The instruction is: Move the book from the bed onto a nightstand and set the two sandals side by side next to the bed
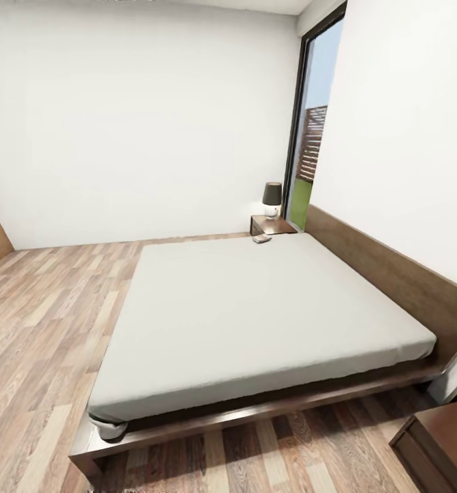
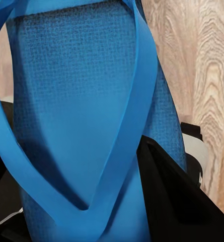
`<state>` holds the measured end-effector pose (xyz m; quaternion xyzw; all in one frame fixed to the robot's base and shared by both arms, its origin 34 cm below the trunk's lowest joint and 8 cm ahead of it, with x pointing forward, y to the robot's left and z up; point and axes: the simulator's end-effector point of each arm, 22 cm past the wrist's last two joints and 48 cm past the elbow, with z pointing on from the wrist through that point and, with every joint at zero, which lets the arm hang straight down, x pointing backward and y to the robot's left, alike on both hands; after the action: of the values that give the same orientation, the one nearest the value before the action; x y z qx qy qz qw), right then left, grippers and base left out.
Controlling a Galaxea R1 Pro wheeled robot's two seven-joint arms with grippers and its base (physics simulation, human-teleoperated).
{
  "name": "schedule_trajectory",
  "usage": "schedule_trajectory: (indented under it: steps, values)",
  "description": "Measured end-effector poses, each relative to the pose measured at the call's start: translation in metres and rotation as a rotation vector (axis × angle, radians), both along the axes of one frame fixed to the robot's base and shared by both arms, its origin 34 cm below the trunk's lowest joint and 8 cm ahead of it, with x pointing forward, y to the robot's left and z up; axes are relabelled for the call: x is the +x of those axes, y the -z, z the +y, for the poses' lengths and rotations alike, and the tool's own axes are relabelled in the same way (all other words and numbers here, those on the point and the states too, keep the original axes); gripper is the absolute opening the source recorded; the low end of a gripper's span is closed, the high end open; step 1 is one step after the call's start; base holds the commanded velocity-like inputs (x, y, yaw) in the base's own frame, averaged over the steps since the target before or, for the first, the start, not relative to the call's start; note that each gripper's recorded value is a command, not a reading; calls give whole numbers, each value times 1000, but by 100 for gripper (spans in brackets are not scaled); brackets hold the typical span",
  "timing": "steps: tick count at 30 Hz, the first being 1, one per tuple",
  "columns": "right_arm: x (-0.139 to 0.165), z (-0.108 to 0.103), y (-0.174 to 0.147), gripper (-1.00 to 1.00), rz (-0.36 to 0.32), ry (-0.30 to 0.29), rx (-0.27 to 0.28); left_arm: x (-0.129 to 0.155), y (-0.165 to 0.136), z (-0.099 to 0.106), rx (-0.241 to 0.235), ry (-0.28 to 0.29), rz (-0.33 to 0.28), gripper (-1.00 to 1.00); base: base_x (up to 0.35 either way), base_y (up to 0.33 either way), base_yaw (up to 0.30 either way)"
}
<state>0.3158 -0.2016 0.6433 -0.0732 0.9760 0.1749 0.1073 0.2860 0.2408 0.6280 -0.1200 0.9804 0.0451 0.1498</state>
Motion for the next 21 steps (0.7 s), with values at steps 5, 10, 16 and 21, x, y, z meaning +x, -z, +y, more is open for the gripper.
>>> schedule_trajectory:
  steps: [5, 10, 16, 21]
  values:
    - [0, 0, 0, -100, 0, 0, 0, 0, 0, 0, 0, 0, 0, -100, 0, 0, 286]
    - [0, 0, 0, -100, 0, 0, 0, 0, 0, 0, 0, 1, 0, -100, 0, 0, 286]
    - [0, 0, 0, -100, 0, 0, 0, 0, 0, 1, 1, 1, 0, -100, 0, 0, 286]
    - [0, 0, 0, -100, 0, 0, 0, 4, -1, -1, 6, 50, -6, -100, 0, 0, 172]
